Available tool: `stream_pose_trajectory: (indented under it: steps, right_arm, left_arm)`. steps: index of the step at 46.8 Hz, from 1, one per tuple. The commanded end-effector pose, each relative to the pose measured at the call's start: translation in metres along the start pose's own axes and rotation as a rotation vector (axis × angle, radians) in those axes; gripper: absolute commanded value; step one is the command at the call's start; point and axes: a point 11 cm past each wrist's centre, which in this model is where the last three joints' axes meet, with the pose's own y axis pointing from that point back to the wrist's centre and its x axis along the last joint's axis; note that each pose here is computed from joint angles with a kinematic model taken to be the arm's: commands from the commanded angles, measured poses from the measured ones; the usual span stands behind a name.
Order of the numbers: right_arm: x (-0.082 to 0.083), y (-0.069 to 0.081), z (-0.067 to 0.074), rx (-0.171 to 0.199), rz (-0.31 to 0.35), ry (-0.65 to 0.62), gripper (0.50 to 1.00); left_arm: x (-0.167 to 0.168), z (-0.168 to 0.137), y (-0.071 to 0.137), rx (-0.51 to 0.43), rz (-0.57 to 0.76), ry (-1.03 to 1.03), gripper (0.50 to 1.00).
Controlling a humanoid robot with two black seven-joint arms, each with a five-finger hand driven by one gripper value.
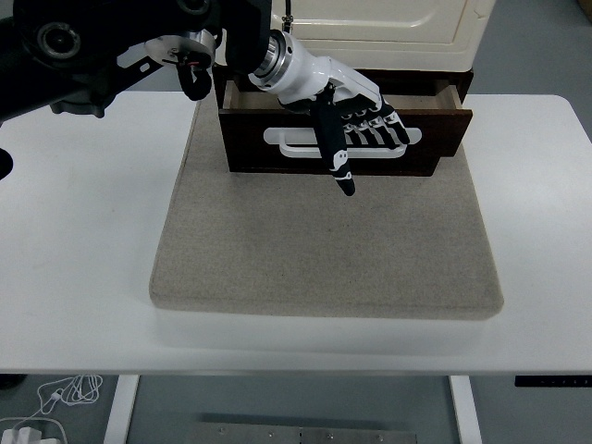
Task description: Open the drawer under the combination cabinet
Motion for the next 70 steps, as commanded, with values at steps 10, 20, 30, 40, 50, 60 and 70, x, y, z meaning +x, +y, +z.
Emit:
stream_pose_trajectory:
  steps: [10,20,30,40,50,60,70]
  right_arm:
    - [0.000,0.000,0.000,0.000,0.000,0.000,0.928]
    - [0.000,0.000,0.000,0.000,0.000,0.000,0.928]
    - [0.000,0.000,0.000,0.000,0.000,0.000,0.928]
    - [0.000,0.000,0.000,0.000,0.000,0.000,0.928]
    - [0.000,0.000,0.000,0.000,0.000,0.000,0.928]
    - [0.000,0.000,0.000,0.000,0.000,0.000,0.928]
    - [0.000,0.000,0.000,0.000,0.000,0.000,0.928]
  left_arm:
    - [0.001,0.003,0.001,-0.012,0.001,0.005,0.999]
    - [0.011,0.023,0.013,-0.093,0.030,0.021,0.999]
    - [0.019,0.047,0.028,-0.208,0.046,0.060,1.000]
    - [0.037,0.078,0.061,-0.397,0.097,0.108,1.000]
    - [0.054,0.090,0.099,-0.680,0.124,0.251,1.000]
    - [0.081,0.082,0.160,-0.931,0.239,0.351,1.000]
    - [0.099,0.064,0.213,-1.115,0.343,0.414,1.000]
